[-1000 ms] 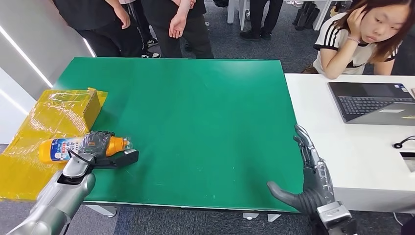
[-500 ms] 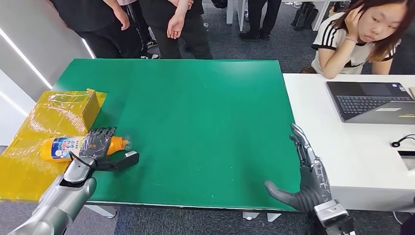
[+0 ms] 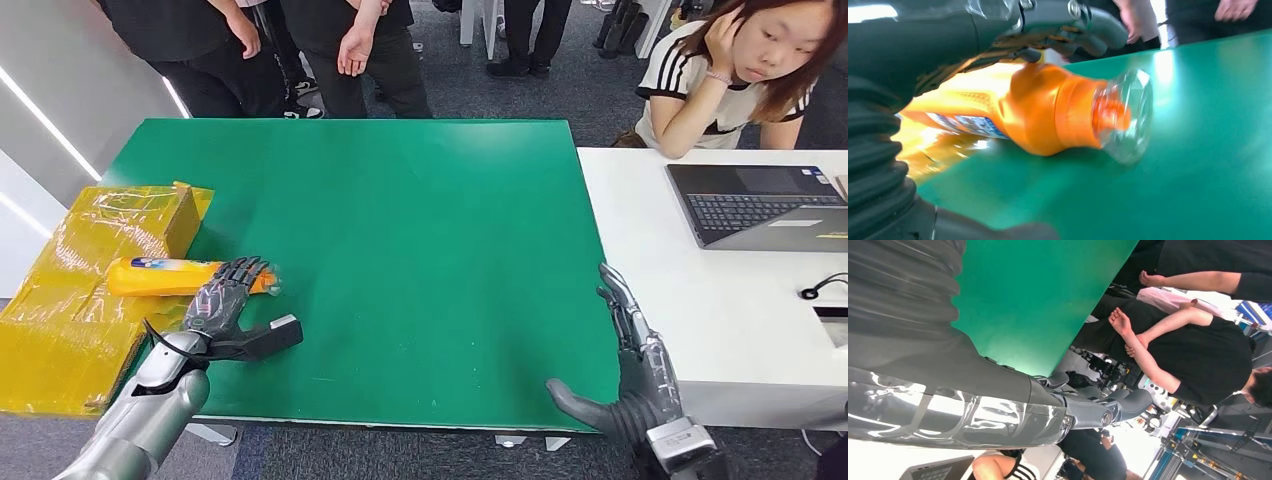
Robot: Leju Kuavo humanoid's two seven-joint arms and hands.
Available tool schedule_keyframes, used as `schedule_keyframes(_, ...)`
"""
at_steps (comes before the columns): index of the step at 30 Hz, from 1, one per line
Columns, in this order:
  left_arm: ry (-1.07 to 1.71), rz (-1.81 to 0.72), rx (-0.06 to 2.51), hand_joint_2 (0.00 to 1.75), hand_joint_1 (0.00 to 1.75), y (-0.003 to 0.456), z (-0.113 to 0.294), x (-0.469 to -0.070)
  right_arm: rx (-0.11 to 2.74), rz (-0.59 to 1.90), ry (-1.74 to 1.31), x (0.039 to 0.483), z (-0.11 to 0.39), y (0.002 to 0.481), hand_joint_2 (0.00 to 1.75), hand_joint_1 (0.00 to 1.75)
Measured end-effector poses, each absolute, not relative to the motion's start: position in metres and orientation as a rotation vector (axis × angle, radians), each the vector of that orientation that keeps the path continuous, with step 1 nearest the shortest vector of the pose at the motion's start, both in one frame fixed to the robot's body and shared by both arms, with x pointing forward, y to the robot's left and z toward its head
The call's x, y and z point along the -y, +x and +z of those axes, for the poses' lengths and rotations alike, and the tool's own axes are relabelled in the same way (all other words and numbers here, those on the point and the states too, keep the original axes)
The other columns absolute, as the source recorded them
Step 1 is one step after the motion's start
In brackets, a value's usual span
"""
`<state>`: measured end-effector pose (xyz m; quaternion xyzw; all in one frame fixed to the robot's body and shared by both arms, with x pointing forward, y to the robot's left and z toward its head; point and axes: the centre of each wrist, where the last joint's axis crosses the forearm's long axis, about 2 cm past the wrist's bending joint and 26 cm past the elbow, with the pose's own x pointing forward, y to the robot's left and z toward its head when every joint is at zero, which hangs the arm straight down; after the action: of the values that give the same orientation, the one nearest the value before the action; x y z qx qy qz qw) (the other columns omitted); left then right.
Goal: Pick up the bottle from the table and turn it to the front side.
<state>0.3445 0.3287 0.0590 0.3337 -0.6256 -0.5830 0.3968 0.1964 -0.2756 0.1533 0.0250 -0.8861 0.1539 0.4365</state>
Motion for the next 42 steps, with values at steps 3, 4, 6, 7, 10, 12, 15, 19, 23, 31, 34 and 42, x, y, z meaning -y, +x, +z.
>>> schedule_keyframes(3,0.836,-1.465,1.598,1.75,0.00,0.343,0.058,-0.327,2.204,0.383,0.062,0.276,0.153,0.196,1.75,0.00)
schedule_keyframes(4,0.816,-1.436,1.626,1.75,0.00,0.340,0.057,-0.322,2.202,0.382,0.064,0.276,0.153,0.196,1.75,0.00)
schedule_keyframes(6,0.758,-1.352,1.702,1.75,0.00,0.333,0.055,-0.309,2.199,0.378,0.068,0.276,0.153,0.196,1.75,0.00)
schedule_keyframes(7,0.723,-1.298,1.745,1.75,0.00,0.330,0.054,-0.301,2.197,0.376,0.069,0.276,0.153,0.196,1.75,0.00)
schedule_keyframes(10,0.632,-1.142,1.862,1.75,0.00,0.321,0.055,-0.279,2.191,0.373,0.070,0.276,0.151,0.194,1.75,0.00)
schedule_keyframes(12,0.582,-1.044,1.933,1.75,0.00,0.317,0.059,-0.264,2.188,0.370,0.071,0.275,0.150,0.193,1.75,0.00)
schedule_keyframes(15,0.537,-0.830,2.087,1.75,0.00,0.311,0.072,-0.245,2.178,0.354,0.078,0.274,0.149,0.192,1.75,0.00)
schedule_keyframes(19,0.616,-0.591,2.287,1.75,0.00,0.301,0.102,-0.220,2.156,0.330,0.111,0.269,0.143,0.193,1.75,0.00)
schedule_keyframes(23,0.651,-0.393,2.408,1.75,0.00,0.289,0.126,-0.204,2.126,0.303,0.140,0.261,0.134,0.193,1.75,0.00)
schedule_keyframes(31,0.553,-0.216,2.530,1.75,0.00,0.269,0.158,-0.181,2.095,0.227,0.164,0.248,0.122,0.186,1.75,0.00)
schedule_keyframes(34,0.326,-0.145,2.508,1.75,0.00,0.263,0.163,-0.170,2.087,0.185,0.162,0.246,0.118,0.180,1.75,0.00)
schedule_keyframes(42,-0.182,-0.093,2.309,1.75,0.00,0.255,0.160,-0.150,2.054,0.078,0.202,0.229,0.113,0.167,1.75,0.00)
